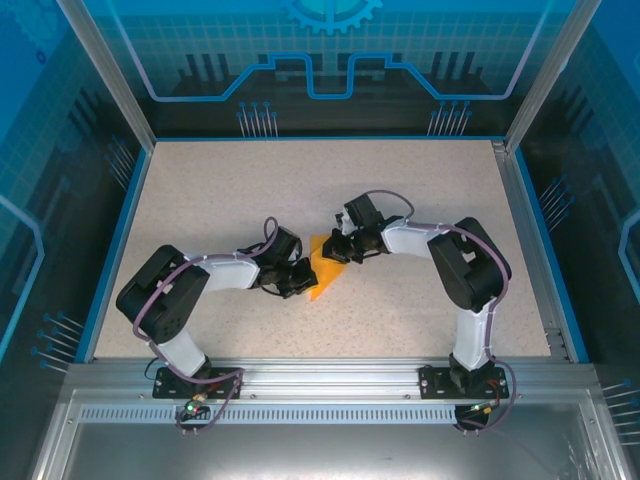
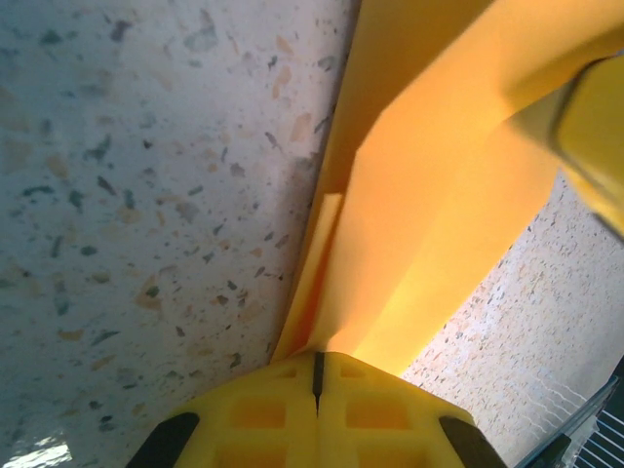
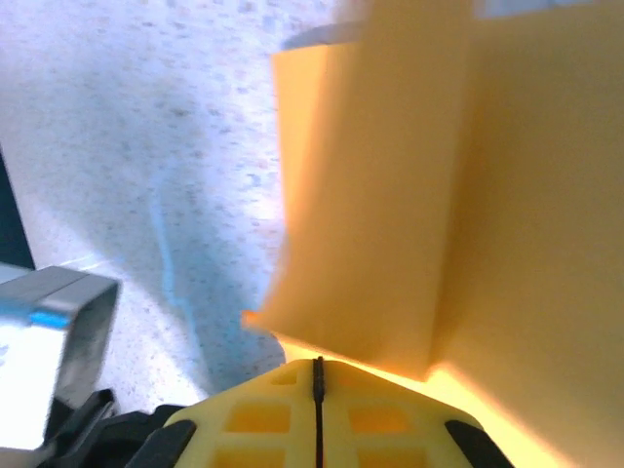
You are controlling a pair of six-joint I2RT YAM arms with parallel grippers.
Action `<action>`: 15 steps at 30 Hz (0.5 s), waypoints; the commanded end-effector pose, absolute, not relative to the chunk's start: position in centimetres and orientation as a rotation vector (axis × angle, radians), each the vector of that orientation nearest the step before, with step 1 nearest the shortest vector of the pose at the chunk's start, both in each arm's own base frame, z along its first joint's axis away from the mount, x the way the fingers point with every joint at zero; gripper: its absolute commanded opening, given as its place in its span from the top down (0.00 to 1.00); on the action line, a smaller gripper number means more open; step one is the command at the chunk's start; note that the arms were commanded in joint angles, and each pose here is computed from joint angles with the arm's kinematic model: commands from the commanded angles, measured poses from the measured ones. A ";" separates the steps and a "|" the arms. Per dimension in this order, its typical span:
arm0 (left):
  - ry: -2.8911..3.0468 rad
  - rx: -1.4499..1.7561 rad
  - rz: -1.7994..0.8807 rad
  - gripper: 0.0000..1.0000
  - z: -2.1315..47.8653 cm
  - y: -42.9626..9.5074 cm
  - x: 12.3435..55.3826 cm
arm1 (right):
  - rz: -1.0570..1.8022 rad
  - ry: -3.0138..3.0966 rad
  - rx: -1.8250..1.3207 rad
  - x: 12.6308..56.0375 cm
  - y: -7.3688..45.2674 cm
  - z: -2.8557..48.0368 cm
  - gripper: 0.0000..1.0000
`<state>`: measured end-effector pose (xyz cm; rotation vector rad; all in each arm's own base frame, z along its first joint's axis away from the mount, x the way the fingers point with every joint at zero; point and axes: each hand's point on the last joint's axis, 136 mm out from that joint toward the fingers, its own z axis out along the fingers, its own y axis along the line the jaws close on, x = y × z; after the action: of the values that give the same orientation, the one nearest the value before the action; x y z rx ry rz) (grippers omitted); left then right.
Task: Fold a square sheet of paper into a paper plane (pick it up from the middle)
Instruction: Fourth fold the wing at the center of the table.
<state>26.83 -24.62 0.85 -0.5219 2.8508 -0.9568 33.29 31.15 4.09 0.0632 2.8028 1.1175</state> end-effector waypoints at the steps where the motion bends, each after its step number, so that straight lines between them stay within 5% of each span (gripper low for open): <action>1: 3.088 -0.653 -0.527 1.00 -5.5 -19.3 21.6 | 1.166 2.770 -0.042 32.6 32.3 5.3 0.96; 15: 3.101 -0.658 -0.507 1.00 -5.9 -19.1 21.3 | 1.051 2.858 0.016 32.0 32.2 0.1 0.97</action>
<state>26.81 -24.62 0.77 -0.5260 2.8591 -0.9504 31.72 33.06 1.68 -0.0172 2.8428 1.1107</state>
